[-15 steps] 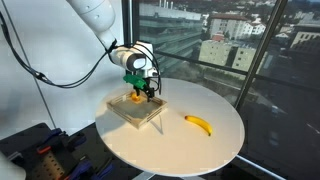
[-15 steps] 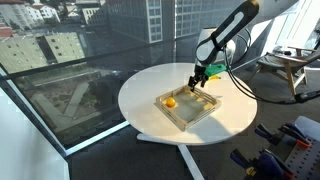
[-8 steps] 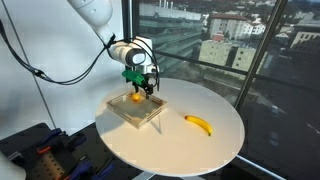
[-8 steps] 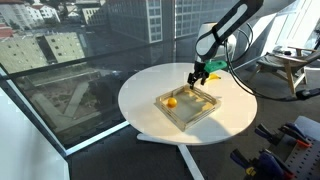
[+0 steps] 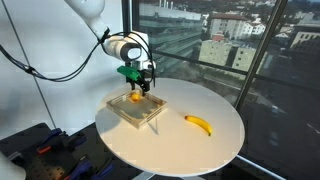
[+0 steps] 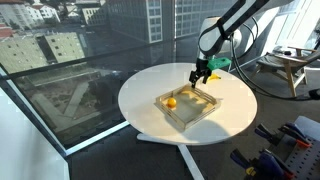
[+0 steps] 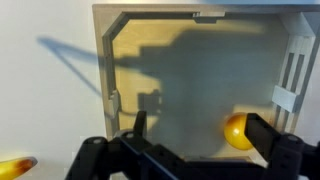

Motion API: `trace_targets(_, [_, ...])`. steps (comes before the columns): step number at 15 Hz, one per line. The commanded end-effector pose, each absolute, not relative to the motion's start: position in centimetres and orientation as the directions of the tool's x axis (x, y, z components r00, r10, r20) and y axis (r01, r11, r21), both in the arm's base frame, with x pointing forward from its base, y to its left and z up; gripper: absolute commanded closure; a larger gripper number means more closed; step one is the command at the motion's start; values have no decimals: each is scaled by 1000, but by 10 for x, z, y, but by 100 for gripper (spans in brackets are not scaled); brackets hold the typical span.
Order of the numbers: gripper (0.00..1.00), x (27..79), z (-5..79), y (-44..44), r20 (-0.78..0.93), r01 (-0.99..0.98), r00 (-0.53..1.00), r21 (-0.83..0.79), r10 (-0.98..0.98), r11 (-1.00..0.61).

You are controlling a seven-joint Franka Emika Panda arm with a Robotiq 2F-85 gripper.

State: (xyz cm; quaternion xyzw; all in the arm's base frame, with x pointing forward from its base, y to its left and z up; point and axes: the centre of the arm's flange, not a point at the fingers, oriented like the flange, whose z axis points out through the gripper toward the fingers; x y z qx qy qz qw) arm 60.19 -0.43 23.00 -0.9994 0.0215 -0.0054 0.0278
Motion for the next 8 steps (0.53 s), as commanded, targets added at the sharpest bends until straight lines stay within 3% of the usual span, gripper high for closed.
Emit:
trace_targets(1, [0, 576, 254, -1, 0, -59, 998, -65, -59, -996])
trace_targets(8, [0, 548, 282, -2, 14, -59, 998, -60, -60, -996])
